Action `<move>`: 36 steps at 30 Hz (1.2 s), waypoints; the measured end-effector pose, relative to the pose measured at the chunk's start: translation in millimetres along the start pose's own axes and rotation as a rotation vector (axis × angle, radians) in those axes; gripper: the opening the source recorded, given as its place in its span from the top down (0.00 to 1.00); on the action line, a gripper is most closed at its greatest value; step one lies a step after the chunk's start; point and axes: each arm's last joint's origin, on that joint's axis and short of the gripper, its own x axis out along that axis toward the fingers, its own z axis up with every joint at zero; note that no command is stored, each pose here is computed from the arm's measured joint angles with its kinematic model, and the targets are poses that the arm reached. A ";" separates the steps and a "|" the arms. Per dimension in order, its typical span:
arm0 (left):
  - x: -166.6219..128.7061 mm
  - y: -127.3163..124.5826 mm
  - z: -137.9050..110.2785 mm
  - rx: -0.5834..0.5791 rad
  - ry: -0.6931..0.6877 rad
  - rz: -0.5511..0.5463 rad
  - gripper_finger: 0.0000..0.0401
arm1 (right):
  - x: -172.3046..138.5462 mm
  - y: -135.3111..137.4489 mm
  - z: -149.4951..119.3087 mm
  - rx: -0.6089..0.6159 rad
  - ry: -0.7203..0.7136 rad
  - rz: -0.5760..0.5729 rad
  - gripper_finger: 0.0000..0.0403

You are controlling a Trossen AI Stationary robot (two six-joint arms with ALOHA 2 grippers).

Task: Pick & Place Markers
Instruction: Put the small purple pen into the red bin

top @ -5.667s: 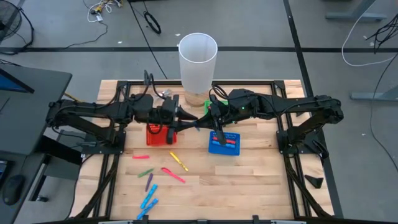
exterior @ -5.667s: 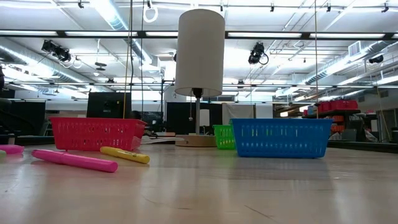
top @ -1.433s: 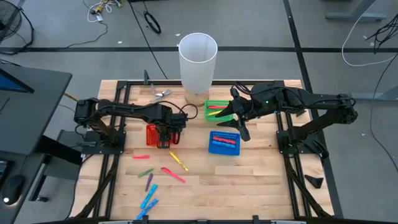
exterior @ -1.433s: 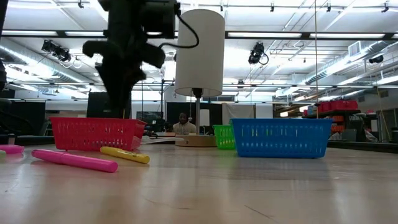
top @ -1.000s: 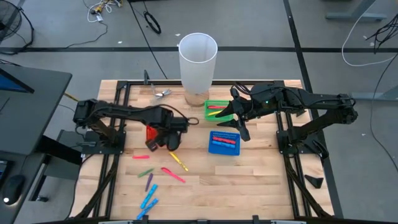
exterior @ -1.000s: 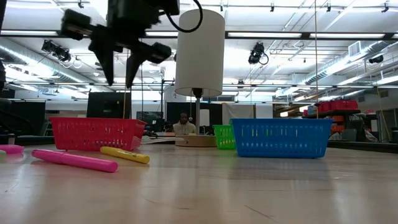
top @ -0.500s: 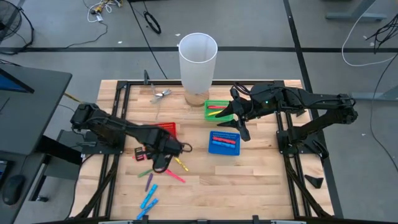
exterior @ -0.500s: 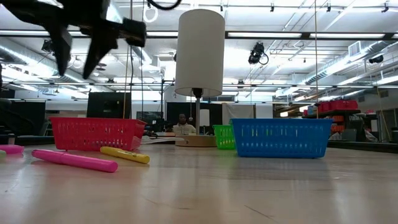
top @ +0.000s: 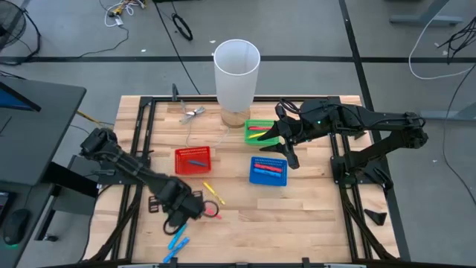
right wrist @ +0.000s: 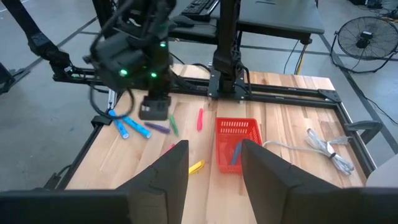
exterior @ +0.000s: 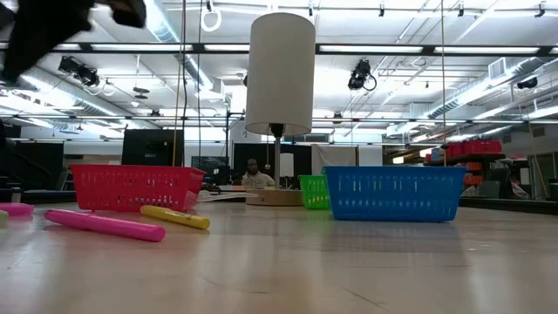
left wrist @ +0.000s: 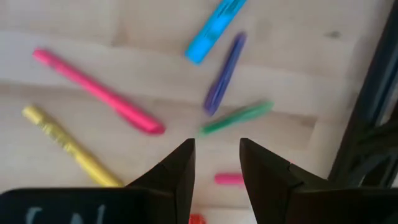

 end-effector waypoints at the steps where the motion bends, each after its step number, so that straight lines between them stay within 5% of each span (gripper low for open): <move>1: 0.4 -3.2 4.0 0.003 -0.007 -0.006 0.67 | 0.0 0.0 0.0 0.000 0.000 0.000 0.64; 13: 19.2 -14.2 30.7 0.020 -0.043 -0.029 0.67 | -0.1 0.0 0.1 0.002 0.000 0.000 0.64; 23: 65.1 -31.8 26.9 0.074 0.017 -0.044 0.67 | 0.0 0.1 0.1 0.048 0.000 0.001 0.64; 36: 85.8 -30.3 26.2 0.136 -0.051 0.023 0.67 | 0.0 0.1 -0.2 0.052 0.003 0.000 0.64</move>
